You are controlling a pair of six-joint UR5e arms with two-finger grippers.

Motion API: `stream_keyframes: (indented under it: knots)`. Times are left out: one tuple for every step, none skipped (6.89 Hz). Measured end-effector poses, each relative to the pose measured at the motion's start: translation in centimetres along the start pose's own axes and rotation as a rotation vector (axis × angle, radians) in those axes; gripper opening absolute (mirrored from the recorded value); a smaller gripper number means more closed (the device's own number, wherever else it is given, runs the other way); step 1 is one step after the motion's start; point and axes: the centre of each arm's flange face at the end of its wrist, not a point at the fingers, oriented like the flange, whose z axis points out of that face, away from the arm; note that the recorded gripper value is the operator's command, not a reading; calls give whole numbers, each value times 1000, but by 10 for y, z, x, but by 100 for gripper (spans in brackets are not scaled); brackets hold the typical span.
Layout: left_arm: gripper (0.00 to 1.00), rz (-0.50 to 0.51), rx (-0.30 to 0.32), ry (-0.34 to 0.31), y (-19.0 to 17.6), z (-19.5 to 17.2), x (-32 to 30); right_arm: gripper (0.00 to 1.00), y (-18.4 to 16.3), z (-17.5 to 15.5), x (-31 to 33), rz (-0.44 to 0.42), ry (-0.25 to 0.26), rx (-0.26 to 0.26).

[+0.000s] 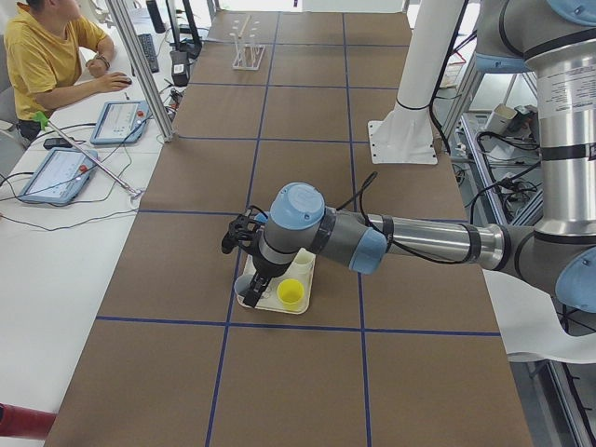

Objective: Transfer IKEA cup to right arm and place on rack

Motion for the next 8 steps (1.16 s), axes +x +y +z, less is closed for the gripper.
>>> stream_keyframes:
  knots:
    - [100, 26, 28, -1, -10, -4, 3, 100, -7, -7, -7, -58, -1, 68]
    - [100, 67, 70, -6, -28, -10, 7, 100, -12, -13, -12, -85, -6, 113]
    - [100, 128, 135, -11, -44, -14, 9, 100, -14, -15, -15, -86, -16, 138]
    - [100, 193, 203, -15, -50, -11, 6, 100, -13, -16, -18, -92, -32, 156]
    - [100, 226, 255, -5, -50, -2, -1, 100, -15, -17, -27, -108, -54, 179]
    - [100, 236, 294, 31, -49, 4, -1, 98, -21, -11, -48, -113, -85, 202]
    - [100, 259, 310, 85, -48, 13, 8, 100, -32, 1, -84, -93, -135, 212]
    - [100, 281, 291, 136, -47, 32, 20, 100, -40, 14, -127, -62, -199, 220]
